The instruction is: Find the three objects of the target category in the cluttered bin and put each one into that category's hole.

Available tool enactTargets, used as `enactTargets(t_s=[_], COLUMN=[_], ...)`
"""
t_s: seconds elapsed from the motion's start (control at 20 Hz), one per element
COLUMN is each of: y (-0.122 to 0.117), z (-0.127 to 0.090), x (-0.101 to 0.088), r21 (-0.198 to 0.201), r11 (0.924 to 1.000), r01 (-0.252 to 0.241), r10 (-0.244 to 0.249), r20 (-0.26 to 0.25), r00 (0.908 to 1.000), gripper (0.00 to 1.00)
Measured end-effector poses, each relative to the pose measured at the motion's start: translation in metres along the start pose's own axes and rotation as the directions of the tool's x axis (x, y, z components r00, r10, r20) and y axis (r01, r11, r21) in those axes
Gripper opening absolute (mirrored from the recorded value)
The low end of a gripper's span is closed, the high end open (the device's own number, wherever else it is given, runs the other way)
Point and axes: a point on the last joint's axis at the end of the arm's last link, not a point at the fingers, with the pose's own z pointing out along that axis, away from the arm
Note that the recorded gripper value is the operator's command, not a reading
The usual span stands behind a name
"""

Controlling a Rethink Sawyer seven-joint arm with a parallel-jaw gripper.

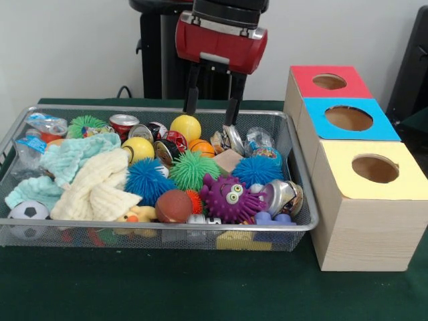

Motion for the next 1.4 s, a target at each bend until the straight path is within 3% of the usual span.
enactTargets(t_s=[0.45, 1.0, 1.4], y=[-0.017, -0.063, -0.093], z=[0.006, 0.008, 0.012], x=[-0.007, -0.019, -0.008], r21=[-0.013, -0.018, -0.030], r11=[0.9998, 0.9998, 0.9989], r01=[0.015, -0.003, -0.035], r10=[-0.015, 0.004, 0.035], r20=[0.007, 0.024, 0.006], r00=[0.9999, 0.9997, 0.9994], gripper=[1.00, 1.00, 1.00])
